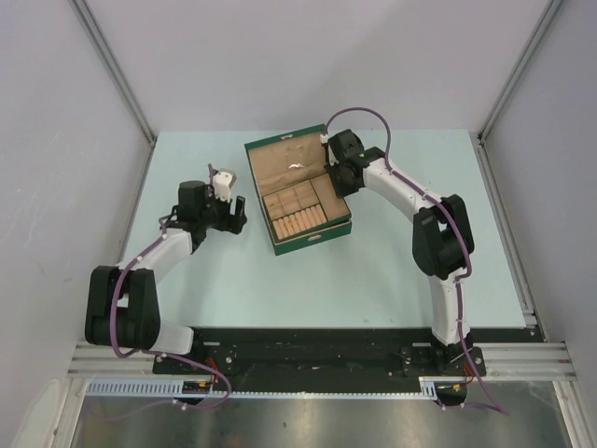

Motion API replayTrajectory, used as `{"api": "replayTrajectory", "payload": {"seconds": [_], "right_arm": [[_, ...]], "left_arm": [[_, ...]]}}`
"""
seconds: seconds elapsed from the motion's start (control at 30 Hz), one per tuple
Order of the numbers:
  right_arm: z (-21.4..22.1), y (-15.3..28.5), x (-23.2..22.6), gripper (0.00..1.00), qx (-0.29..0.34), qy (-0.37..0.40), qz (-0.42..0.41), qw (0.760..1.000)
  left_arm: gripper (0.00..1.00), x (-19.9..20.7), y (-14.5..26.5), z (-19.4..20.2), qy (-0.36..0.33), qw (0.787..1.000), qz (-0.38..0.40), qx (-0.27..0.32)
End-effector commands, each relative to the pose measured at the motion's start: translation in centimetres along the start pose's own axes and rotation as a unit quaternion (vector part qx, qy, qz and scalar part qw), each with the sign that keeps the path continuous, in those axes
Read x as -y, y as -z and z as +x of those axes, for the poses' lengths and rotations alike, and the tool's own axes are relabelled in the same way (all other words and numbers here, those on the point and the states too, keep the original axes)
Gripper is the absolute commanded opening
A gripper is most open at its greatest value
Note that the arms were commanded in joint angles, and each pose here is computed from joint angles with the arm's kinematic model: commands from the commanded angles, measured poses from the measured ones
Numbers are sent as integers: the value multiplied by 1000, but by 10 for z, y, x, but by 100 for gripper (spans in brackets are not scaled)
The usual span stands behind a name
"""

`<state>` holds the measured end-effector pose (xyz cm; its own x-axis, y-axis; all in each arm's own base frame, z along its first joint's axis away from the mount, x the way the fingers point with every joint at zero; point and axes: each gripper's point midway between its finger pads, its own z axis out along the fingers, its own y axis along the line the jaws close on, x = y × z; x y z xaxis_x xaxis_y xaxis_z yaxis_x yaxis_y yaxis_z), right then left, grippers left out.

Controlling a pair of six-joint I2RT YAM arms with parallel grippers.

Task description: Organize the mixed jewelry

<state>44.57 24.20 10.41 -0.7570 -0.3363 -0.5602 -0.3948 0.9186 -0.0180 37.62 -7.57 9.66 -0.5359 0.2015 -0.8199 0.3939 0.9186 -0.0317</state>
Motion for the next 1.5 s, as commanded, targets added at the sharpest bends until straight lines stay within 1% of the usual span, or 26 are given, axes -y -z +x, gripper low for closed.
{"api": "replayTrajectory", "payload": {"seconds": [0.0, 0.5, 1.2, 1.3, 1.4, 1.43, 1.47], "right_arm": [[-21, 15, -13, 0, 30, 3, -16, 999], [-15, 7, -25, 0, 23, 10, -25, 999], [16, -20, -30, 0, -13, 23, -19, 999], [18, -19, -30, 4, -14, 26, -18, 999], [15, -15, -28, 14, -8, 28, -15, 999], [14, -14, -29, 21, -7, 27, -16, 999], [12, -10, -29, 24, -3, 28, -15, 999]], "left_arm": [[84, 2, 4, -9, -12, 1000, 8, 24], [83, 2, 4, -7, -13, 1000, 9, 23], [83, 3, 4, -5, -14, 1000, 11, 22], [84, 3, 4, -4, -14, 1000, 12, 22], [84, 3, 5, -4, -15, 1000, 12, 22], [84, 3, 5, -4, -17, 1000, 12, 22], [83, 3, 5, -4, -17, 1000, 12, 22]]}}
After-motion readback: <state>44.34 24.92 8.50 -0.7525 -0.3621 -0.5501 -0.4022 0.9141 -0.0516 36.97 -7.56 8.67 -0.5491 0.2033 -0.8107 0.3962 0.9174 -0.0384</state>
